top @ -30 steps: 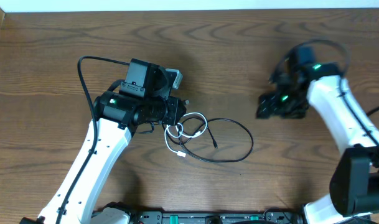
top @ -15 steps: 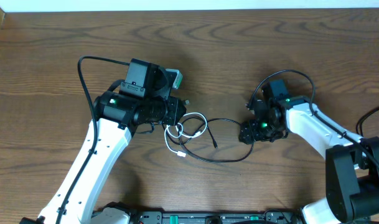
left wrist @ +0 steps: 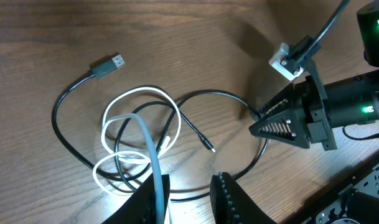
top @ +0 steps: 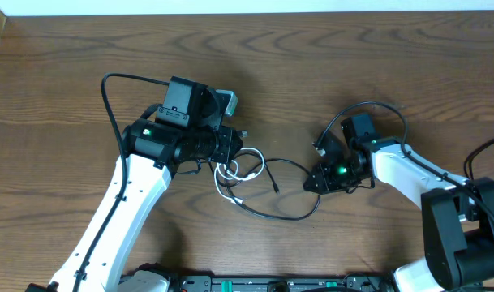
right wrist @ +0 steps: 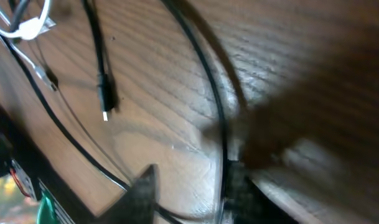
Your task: Untangle cables
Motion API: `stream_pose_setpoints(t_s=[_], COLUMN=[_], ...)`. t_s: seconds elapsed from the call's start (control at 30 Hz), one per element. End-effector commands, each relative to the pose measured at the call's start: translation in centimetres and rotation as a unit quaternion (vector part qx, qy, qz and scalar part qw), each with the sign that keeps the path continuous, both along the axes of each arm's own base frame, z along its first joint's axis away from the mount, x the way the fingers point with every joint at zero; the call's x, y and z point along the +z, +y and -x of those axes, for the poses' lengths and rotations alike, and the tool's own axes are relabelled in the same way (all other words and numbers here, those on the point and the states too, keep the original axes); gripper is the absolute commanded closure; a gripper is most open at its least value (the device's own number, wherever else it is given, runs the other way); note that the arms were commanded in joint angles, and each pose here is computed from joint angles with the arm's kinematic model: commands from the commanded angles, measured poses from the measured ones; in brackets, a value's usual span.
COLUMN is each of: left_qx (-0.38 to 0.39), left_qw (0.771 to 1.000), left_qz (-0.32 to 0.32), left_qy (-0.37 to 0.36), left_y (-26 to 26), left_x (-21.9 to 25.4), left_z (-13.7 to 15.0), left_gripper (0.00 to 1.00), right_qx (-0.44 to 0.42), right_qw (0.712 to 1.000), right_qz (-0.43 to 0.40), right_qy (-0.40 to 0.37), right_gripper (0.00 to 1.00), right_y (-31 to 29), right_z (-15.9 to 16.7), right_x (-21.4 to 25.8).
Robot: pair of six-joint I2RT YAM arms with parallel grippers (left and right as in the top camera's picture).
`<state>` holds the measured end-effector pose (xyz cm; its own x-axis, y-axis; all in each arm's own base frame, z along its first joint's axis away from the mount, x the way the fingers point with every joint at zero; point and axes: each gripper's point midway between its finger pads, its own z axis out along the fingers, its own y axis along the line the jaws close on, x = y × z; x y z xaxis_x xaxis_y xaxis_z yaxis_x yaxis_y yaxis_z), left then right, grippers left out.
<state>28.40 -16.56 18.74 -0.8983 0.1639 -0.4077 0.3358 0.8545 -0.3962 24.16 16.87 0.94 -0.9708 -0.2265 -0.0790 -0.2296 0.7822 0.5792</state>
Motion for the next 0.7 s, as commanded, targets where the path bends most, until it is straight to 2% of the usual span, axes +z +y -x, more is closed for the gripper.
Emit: stream_pose_setpoints(t_s=[0.0,0.1,0.2,0.23,0.5,0.67], left_qx=[0.004,0.004,0.004,0.004,0.004,0.004], left_qw=[1.0,1.0,1.0,1.0,1.0,1.0], left_qz=[-0.004,-0.004,-0.004,-0.004,-0.006,-0.01], left_qy=[0.003,0.003,0.003,0.003,0.008,0.019], left_y=[0.2,0.2,0.2,0.2,0.3,0.4], left_x=[-0.2,-0.2,-0.2,-0.2,-0.3,-0.6], left_z=[0.1,0.1,0.1,0.1,0.3,0.8], left_gripper=[0.72,0.72,0.72,0.72,0.72,0.72], right_qx=[0.002,0.002,0.0,0.0,-0.003,-0.111], right_qw=[1.0,1.0,1.0,1.0,1.0,0.978], right_qz=[-0.01,-0.01,-0.01,-0.01,-0.01,0.173], right_qy=[0.011,0.011,0.014,0.014,-0.003,-0.037], right_gripper=[0.76,0.78,0.91,0.99,0.99,0.99], right_y=[0.4,0.4,0.4,0.4,0.3,-6.8], right_z=[0.4,0.4,0.5,0.5,-0.3,-5.2], right_x=[-0.2,-0.2,-0.2,-0.2,-0.2,0.1])
